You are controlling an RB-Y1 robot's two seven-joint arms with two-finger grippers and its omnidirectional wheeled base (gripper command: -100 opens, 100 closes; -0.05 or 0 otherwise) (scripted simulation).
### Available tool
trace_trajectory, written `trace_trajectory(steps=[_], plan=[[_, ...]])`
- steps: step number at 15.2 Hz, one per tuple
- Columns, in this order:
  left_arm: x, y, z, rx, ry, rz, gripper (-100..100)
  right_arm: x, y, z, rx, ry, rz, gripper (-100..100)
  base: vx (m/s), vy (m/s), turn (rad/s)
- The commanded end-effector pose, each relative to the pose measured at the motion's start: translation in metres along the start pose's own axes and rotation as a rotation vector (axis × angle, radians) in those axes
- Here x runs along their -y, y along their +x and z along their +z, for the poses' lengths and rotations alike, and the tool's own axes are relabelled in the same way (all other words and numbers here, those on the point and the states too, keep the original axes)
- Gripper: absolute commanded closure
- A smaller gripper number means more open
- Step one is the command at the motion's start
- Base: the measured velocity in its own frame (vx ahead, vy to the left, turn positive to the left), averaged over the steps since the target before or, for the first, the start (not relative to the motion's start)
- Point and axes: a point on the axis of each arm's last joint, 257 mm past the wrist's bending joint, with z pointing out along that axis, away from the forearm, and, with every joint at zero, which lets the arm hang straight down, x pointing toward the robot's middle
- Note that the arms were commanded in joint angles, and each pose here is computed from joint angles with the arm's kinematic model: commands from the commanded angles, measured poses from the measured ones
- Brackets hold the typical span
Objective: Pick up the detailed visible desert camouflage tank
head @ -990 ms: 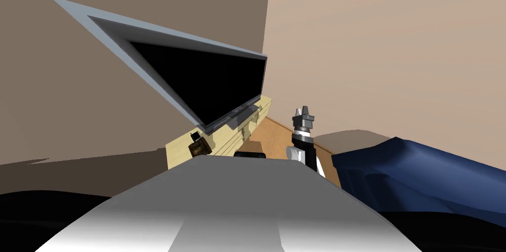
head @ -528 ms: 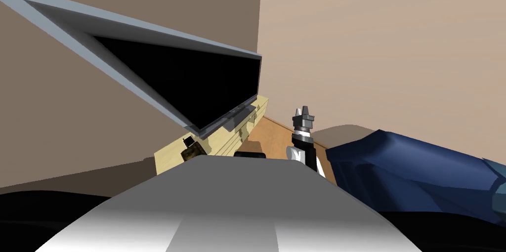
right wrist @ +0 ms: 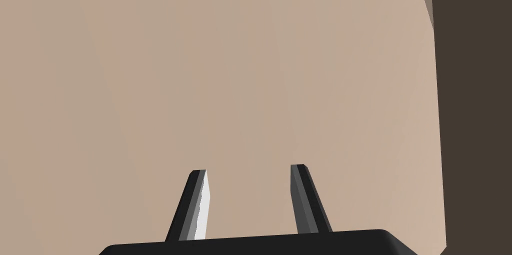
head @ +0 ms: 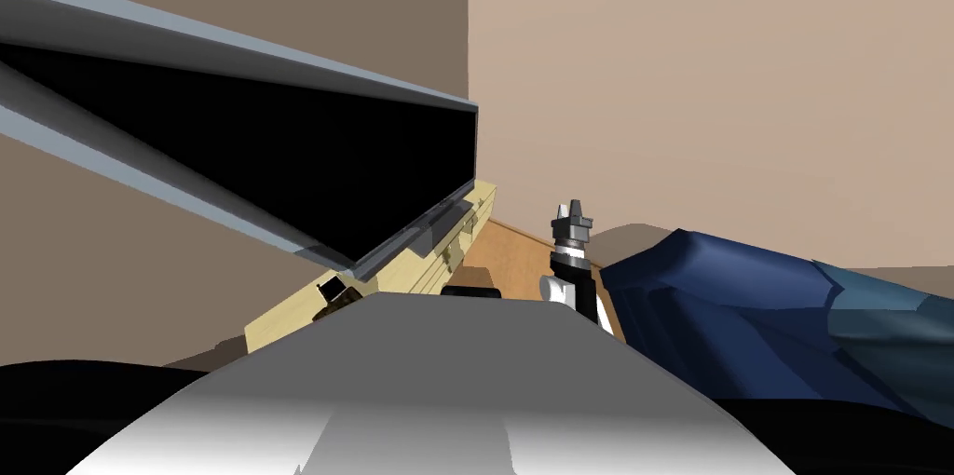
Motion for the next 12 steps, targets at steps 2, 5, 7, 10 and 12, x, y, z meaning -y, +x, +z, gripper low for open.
trace_trajectory(steps=[2, 5, 7, 10, 12], plan=[[-0.020, -0.015, -0.016, 0.018, -0.056, -0.019, -100, 0.000, 0.000, 0.000, 0.000, 0.000, 0.000, 0, 0.074, -0.007, -0.175], [-0.034, -0.023, -0.027, 0.030, -0.095, -0.034, -100, 0.000, 0.000, 0.000, 0.000, 0.000, 0.000, 0, 0.056, -0.011, -0.142], [-0.055, -0.034, -0.044, 0.046, -0.158, -0.063, -100, 0.000, 0.000, 0.000, 0.000, 0.000, 0.000, 0, 0.110, -0.018, -0.262], [-0.069, -0.035, -0.051, 0.046, -0.199, -0.090, -100, 0.000, 0.000, 0.000, 0.000, 0.000, 0.000, 0, 0.137, -0.008, -0.243], [-0.078, -0.028, -0.050, 0.033, -0.221, -0.113, -100, 0.000, 0.000, 0.000, 0.000, 0.000, 0.000, 0, 0.159, -0.012, -0.261]])
